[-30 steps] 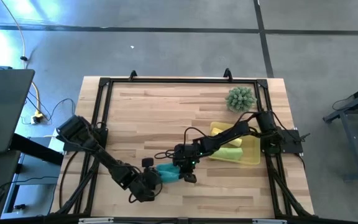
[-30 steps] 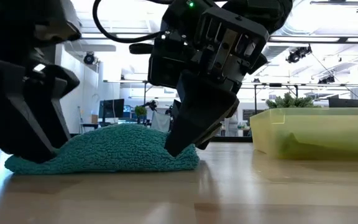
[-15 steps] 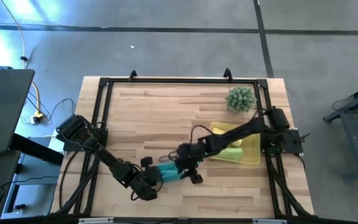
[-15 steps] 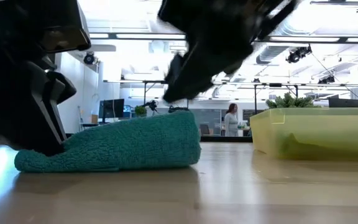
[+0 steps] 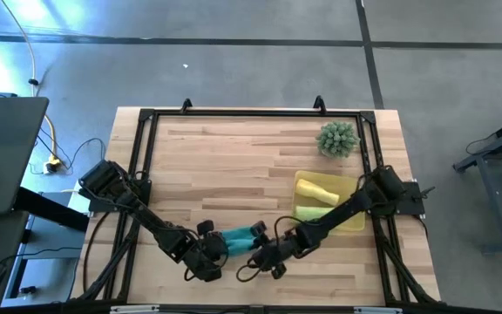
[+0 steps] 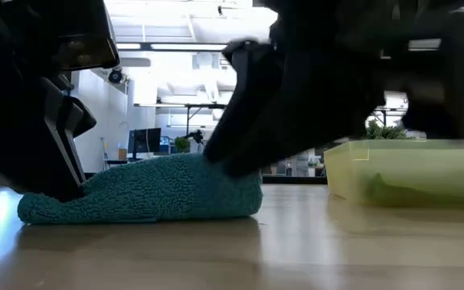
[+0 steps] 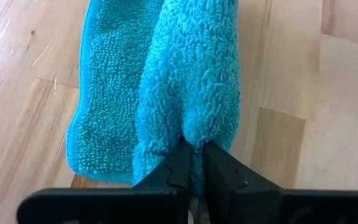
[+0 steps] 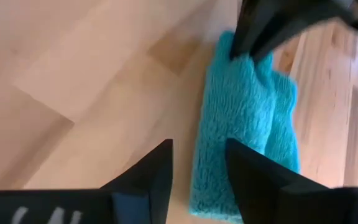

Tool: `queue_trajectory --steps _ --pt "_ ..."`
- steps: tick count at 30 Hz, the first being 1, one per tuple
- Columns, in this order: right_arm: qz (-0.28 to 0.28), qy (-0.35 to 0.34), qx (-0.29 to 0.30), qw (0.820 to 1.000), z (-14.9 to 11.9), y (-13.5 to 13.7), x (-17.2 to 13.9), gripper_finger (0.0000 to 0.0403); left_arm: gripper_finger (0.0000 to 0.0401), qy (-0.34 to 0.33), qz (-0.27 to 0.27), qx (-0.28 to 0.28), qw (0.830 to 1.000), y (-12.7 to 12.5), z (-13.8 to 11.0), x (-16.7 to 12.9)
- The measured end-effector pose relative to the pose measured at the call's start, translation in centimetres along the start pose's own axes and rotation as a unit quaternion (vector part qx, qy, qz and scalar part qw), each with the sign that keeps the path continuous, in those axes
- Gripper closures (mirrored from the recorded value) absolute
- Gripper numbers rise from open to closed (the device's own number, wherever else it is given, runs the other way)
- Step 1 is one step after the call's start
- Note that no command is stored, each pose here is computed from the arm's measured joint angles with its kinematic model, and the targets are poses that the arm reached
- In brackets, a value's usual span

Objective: Roll microfiber towels into tight, uniform cylinder then place into a basket
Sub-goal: Roll the blue microfiber towel

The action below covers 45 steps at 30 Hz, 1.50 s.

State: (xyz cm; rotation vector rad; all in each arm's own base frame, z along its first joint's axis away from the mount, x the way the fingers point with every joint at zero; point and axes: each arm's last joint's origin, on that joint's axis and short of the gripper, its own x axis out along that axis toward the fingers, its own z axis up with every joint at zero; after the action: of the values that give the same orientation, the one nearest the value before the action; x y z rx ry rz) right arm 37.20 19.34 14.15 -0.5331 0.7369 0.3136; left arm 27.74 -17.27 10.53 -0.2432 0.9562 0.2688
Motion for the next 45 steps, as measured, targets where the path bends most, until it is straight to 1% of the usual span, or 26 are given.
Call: queue_trajectory --steps 7,9,12,14,17,20,23,24,25,29,31,33,36,37,39,41,43,45 --pt "-0.017 0.029 0.013 0.999 -1.4 -0.9 1.7 0.0219 0.0385 0.002 -0.019 -0.007 1.0 -0.2 0.1 0.0" --pt "-0.016 0.037 0.018 0.999 -1.8 -1.2 2.2 0.0212 0.0385 0.001 -0.023 -0.008 1.0 -0.3 0.1 0.0" --pt "-0.007 0.041 0.03 0.999 -2.2 -1.6 2.7 0.0213 0.0385 0.0 -0.028 -0.009 1.0 -0.4 0.2 0.0" --pt "-0.004 0.047 0.053 0.997 -2.5 -1.9 2.9 0.0222 0.0385 0.003 -0.032 -0.009 0.999 -0.4 0.2 -0.1" --pt "0.014 0.058 0.08 0.995 -2.9 -2.4 3.1 0.0252 0.0384 0.001 -0.038 -0.003 0.999 -0.4 0.5 -0.7" --pt "0.021 0.067 0.096 0.993 -3.2 -2.7 3.2 0.0303 0.0378 0.0 -0.043 0.007 0.999 -0.2 0.8 -1.3" --pt "0.02 0.07 0.102 0.992 -3.3 -2.7 3.2 0.0366 0.0365 -0.005 -0.047 0.0 0.999 0.3 1.7 -2.6" --pt "0.02 0.071 0.103 0.992 -3.3 -2.7 3.2 0.0382 0.0359 -0.004 -0.047 -0.002 0.999 0.5 1.9 -3.0" --pt "0.02 0.072 0.107 0.991 -3.3 -2.7 3.2 0.039 0.0353 0.002 -0.047 -0.002 0.999 0.7 2.1 -3.4" --pt "0.026 0.073 0.142 0.987 -3.3 -3.1 2.8 0.0386 0.0326 0.016 -0.054 0.018 0.998 1.7 2.9 -5.5" --pt "0.029 0.077 0.153 0.985 -3.2 -3.7 2.1 0.0394 0.0316 0.021 -0.053 0.024 0.998 2.5 3.4 -6.8" --pt "0.02 0.085 0.157 0.984 -3.2 -4.4 1.3 0.0398 0.0308 0.012 -0.066 0.018 0.998 3.1 4.1 -8.1" --pt "-0.021 0.075 0.196 0.978 -2.7 -6.0 0.1 0.0398 0.0303 -0.036 -0.105 0.01 0.994 3.1 5.2 -10.2" --pt "-0.036 0.068 0.215 0.973 -2.5 -6.7 -0.4 0.0399 0.0303 -0.057 -0.117 0.011 0.991 2.9 5.5 -10.7" --pt "-0.049 0.052 0.263 0.962 -2.2 -7.7 -0.8 0.04 0.0304 -0.101 -0.127 0.021 0.986 2.5 6.0 -11.4" --pt "-0.047 0.048 0.31 0.948 -2.4 -8.4 -0.9 0.04 0.0307 -0.133 -0.117 0.036 0.984 2.2 6.2 -11.6" --pt "-0.038 0.037 0.346 0.937 -2.3 -8.9 -1.0 0.04 0.031 -0.155 -0.087 0.045 0.983 2.2 6.2 -11.6" --pt "-0.028 0.023 0.371 0.928 -2.1 -9.3 -1.1 0.0401 0.0314 -0.17 -0.051 0.052 0.983 2.1 6.1 -11.0"
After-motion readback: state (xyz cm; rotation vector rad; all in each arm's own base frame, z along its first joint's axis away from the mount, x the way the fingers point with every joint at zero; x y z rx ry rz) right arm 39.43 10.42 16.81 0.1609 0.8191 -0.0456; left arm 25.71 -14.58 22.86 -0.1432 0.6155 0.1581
